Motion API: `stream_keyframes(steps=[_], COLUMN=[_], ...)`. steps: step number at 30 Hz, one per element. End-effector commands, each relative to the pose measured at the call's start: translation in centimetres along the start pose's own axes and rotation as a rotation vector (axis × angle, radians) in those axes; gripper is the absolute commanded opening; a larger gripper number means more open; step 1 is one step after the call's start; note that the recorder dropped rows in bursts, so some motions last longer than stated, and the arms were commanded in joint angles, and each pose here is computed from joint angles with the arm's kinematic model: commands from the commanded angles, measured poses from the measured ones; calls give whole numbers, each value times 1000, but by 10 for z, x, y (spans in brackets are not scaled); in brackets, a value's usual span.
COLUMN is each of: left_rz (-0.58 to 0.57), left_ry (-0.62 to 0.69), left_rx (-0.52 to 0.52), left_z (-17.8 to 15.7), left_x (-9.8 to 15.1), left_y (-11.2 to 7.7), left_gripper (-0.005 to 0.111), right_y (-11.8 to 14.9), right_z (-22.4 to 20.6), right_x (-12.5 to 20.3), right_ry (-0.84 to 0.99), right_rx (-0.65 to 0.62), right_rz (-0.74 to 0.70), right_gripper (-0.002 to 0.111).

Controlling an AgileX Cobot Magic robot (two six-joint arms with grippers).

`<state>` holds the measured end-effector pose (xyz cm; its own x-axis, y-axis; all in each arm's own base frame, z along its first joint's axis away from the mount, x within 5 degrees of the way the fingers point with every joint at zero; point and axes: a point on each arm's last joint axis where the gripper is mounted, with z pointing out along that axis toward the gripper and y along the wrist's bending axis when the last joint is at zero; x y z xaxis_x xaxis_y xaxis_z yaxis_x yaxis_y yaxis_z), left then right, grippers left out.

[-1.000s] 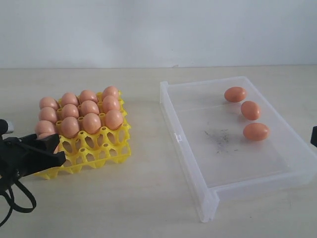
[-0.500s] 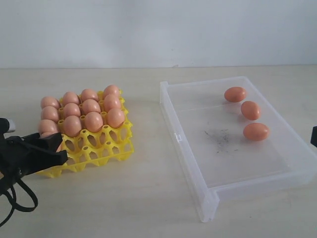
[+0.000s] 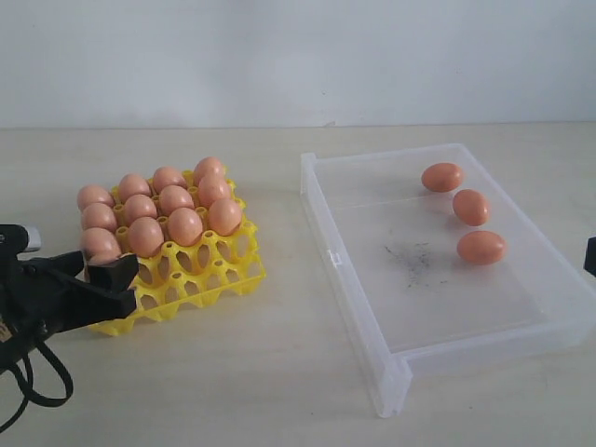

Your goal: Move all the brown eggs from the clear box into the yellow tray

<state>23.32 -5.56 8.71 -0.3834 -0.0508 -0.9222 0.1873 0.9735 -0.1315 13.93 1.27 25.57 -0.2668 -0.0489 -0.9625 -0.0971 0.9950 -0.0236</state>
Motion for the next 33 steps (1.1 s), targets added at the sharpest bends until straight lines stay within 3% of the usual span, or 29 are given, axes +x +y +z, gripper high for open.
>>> stream_keyframes(steps=[1,6,17,21,25,29,33], left_rz=[-19,-22,7,-37,-4,2,-4], left_ry=[-37,-180,-296,-339,-357,-349,-331], left_rx=[11,34,128,184,349,501,539], left_z=[-2,-13,-30,-38,-49,-62,-71], left_x=[-9,-42,-71,-82,-90,-95,-98], left_y=[-2,-7,-18,-23,-39,-52,-56], left_gripper=[66,66,61,44,3,4,4], right_y=[0,0,0,0,0,0,0], right_z=[-1,-1,-1,-1,1,10,33], right_x=[1,1,1,1,2,4,0], right_ry=[0,0,0,0,12,35,195], right_rx=[-1,-1,-1,-1,-1,-1,2], right_rz=[-15,-18,-18,-15,29,64,81], right_gripper=[0,0,0,0,0,0,0])
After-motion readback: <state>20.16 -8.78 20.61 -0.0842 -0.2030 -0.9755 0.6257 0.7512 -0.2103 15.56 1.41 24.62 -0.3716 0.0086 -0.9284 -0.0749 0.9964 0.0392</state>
